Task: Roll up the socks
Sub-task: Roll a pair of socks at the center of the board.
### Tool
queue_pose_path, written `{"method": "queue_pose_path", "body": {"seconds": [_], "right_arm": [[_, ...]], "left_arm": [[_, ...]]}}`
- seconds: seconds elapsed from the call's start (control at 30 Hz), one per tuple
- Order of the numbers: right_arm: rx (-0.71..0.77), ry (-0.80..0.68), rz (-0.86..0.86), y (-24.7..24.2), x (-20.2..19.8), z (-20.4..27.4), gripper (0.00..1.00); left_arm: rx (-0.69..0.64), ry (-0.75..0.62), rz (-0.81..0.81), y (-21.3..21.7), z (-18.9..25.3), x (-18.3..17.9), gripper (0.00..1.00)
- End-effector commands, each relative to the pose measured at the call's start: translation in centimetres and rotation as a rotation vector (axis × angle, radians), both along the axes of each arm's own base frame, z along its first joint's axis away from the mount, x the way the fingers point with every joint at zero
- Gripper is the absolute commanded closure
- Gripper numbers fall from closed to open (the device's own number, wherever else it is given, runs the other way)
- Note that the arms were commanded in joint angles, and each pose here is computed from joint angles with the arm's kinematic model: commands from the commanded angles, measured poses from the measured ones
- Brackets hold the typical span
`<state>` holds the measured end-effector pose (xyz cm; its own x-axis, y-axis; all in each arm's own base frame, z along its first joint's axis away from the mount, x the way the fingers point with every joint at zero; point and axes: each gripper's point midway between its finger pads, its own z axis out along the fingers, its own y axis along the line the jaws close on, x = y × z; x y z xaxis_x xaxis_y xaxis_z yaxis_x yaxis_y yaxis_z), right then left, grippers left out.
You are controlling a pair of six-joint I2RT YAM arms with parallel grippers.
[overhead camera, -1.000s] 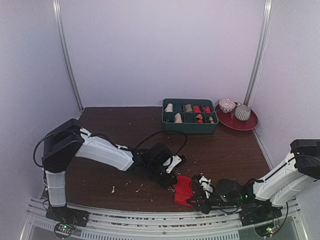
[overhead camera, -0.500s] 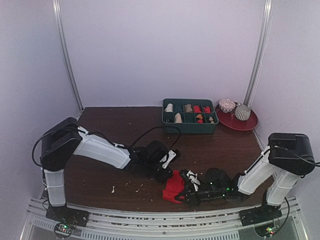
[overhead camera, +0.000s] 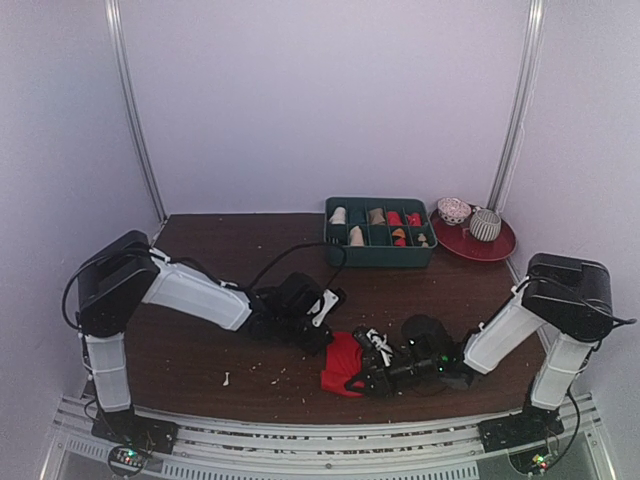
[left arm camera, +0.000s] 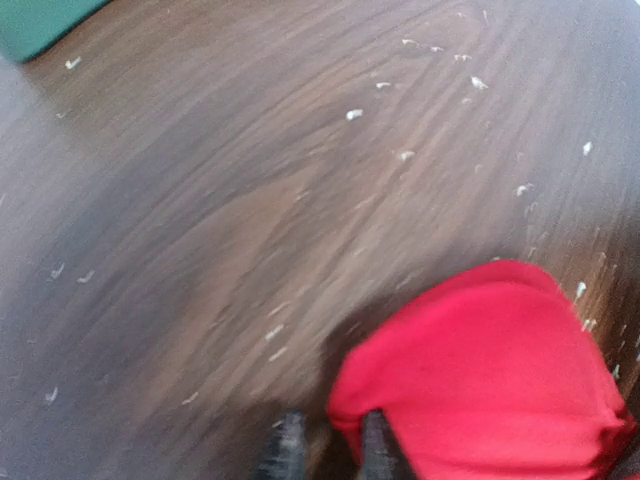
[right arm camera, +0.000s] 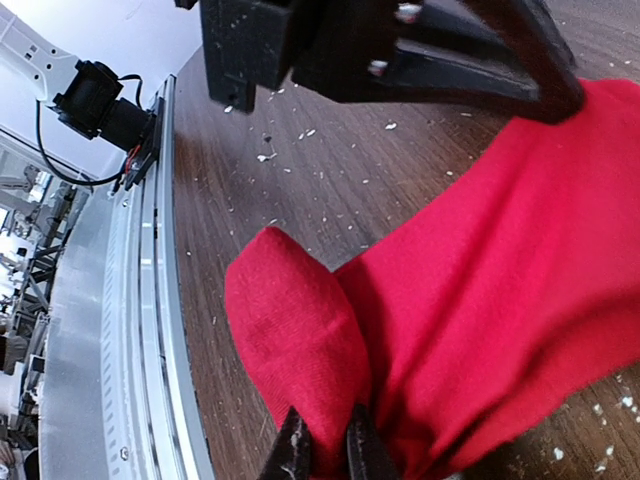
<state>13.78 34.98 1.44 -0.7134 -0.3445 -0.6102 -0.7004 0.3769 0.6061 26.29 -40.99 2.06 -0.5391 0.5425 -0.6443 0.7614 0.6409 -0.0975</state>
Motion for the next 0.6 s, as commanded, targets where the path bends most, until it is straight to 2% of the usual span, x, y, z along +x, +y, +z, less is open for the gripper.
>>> {"method": "queue_pose_path", "body": {"seconds": [0.0,0.1,0.23,0.4,0.57], "right_arm": [[-0.305,0.334,0.061,-6.1,-6.2,-7.6,0.93],[-0.302,0.369,0.052,-6.0,-6.1,-7.8,0.93],[-0.304,0.437,0.024,-6.2,-6.0,-8.1,0.93],[-0.334,0.482,0.003,-6.5,-5.7,-8.5,0.93],[-0.356,0.506,-0.018,-6.7,-5.1,-8.7,0.93]], "left_arm": [[-0.056,-0.159,0.064,2.6,3.7,3.2,0.68],[-0.178,-0.236,0.028,2.4,7.7,2.6,0.48],[-0.277,-0.308,-0.08,3.0,10.5,-0.5,0.37],[-0.32,-0.359,-0.272,2.8,10.4,-6.5,0.35],[-0.333,-0.324,-0.417,1.1,8.4,-10.8,0.35]]}}
